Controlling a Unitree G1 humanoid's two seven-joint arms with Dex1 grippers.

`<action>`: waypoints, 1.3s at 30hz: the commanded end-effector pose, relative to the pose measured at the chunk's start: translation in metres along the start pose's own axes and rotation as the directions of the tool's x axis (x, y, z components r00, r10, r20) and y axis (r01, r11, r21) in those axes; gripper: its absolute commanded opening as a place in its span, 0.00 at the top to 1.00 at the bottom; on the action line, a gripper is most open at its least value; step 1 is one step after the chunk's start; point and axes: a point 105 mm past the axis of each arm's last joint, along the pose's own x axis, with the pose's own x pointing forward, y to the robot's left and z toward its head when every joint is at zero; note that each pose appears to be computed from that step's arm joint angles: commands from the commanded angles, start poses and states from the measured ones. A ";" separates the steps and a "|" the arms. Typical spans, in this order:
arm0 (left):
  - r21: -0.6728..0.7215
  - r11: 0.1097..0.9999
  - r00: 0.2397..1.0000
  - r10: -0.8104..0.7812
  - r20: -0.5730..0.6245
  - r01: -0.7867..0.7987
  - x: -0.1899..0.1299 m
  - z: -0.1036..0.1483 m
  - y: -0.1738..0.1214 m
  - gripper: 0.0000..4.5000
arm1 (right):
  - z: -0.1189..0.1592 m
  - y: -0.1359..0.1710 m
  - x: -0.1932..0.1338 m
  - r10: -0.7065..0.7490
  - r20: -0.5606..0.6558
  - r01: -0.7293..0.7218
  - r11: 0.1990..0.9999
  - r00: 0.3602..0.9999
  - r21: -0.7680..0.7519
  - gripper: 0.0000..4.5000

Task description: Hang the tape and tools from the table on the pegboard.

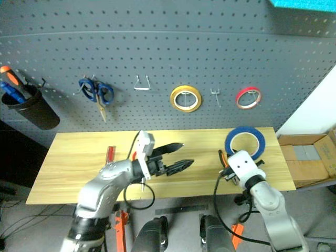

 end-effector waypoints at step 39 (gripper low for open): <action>0.075 0.995 0.992 0.076 -0.098 -0.068 0.008 -0.050 0.003 0.00 | -0.087 0.028 0.006 0.216 -0.427 0.018 0.877 0.878 0.480 0.01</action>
